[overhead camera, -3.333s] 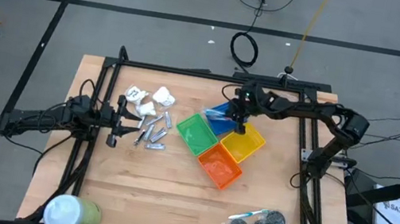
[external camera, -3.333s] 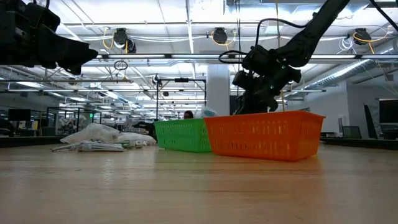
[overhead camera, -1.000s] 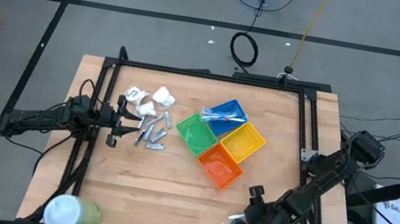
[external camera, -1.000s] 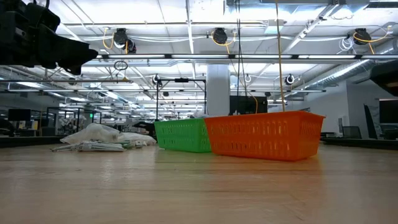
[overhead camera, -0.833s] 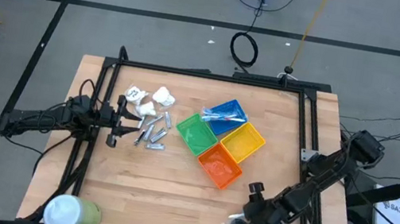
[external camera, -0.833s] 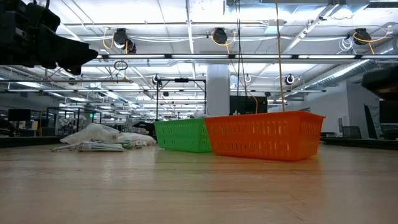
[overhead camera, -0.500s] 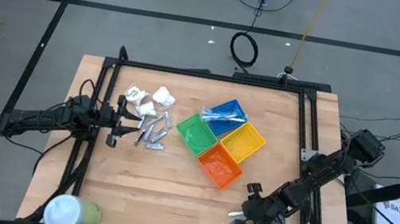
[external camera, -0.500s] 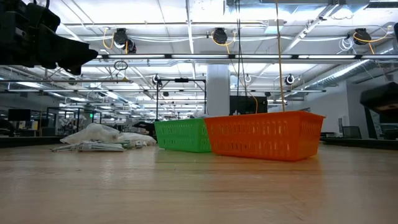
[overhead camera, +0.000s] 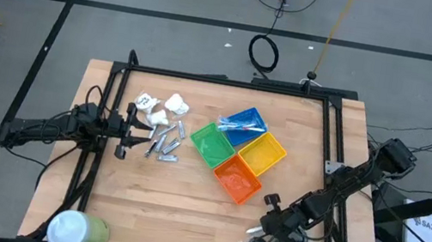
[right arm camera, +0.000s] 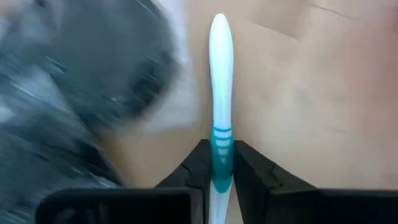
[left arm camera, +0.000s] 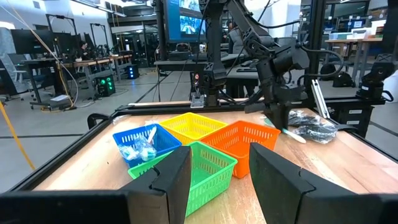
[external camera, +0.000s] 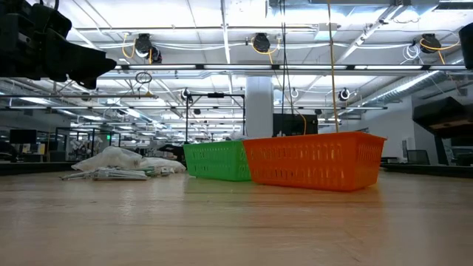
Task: Pick & Place Travel size toiletries
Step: Put the green toothbrush into the blue bin
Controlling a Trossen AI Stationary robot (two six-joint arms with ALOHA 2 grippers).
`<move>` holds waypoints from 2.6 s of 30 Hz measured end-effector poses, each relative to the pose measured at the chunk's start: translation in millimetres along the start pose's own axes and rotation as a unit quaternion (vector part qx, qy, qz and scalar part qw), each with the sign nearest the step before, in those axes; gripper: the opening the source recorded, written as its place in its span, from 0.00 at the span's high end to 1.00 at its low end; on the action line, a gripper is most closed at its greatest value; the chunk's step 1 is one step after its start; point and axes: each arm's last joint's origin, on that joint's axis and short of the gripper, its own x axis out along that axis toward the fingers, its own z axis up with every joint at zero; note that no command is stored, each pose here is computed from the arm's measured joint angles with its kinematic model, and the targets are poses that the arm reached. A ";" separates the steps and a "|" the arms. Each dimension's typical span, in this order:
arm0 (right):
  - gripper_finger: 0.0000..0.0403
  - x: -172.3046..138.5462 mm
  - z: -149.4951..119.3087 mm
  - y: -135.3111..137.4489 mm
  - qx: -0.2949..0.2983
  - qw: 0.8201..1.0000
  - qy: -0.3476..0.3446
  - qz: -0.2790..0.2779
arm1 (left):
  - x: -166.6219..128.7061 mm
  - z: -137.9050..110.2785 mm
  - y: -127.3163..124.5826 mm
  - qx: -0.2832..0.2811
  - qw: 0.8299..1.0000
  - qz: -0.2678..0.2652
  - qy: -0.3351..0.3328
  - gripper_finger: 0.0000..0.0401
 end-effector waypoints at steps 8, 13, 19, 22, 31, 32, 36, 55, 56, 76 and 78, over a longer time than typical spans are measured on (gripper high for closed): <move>0.88 -43.2 5.5 -13.1 0.020 0.998 -0.062 -0.010 | 0.0 0.0 0.0 0.000 1.000 0.000 0.000 0.60; 0.91 -75.5 7.9 -21.9 0.002 0.991 -0.131 -0.033 | 0.0 0.0 0.0 0.000 1.000 0.000 0.000 0.60; 0.90 -108.5 11.2 -43.6 -0.014 0.975 -0.211 -0.073 | 0.0 -0.1 0.0 0.000 1.000 0.000 0.000 0.60; 0.90 -120.6 13.0 -58.7 -0.025 0.964 -0.242 -0.103 | 0.0 0.0 0.0 0.000 1.000 0.000 0.000 0.60; 0.91 -139.3 18.9 -123.3 -0.039 0.935 -0.298 -0.186 | 0.0 -0.1 0.0 0.000 1.000 0.000 0.000 0.60; 0.91 -140.2 19.6 -130.9 -0.038 0.933 -0.306 -0.185 | 0.0 0.0 0.0 0.000 1.000 0.000 0.000 0.60; 0.91 -143.1 19.5 -161.1 -0.043 0.922 -0.331 -0.197 | 0.0 0.0 0.0 0.000 1.000 0.000 0.000 0.60; 0.91 -106.8 13.0 -271.9 -0.012 0.939 -0.273 -0.209 | 0.0 0.0 0.0 0.000 1.000 0.000 0.000 0.60; 0.91 -103.3 12.2 -274.6 -0.014 0.940 -0.268 -0.209 | 0.0 0.0 0.0 0.000 1.000 0.000 0.000 0.60; 0.91 -88.3 -7.1 -297.7 0.000 0.944 -0.238 -0.227 | 0.0 0.0 0.0 0.000 1.000 0.000 0.000 0.60; 0.91 -85.4 -10.0 -296.4 0.003 0.946 -0.233 -0.225 | 0.0 0.0 0.0 0.000 1.000 0.000 0.000 0.60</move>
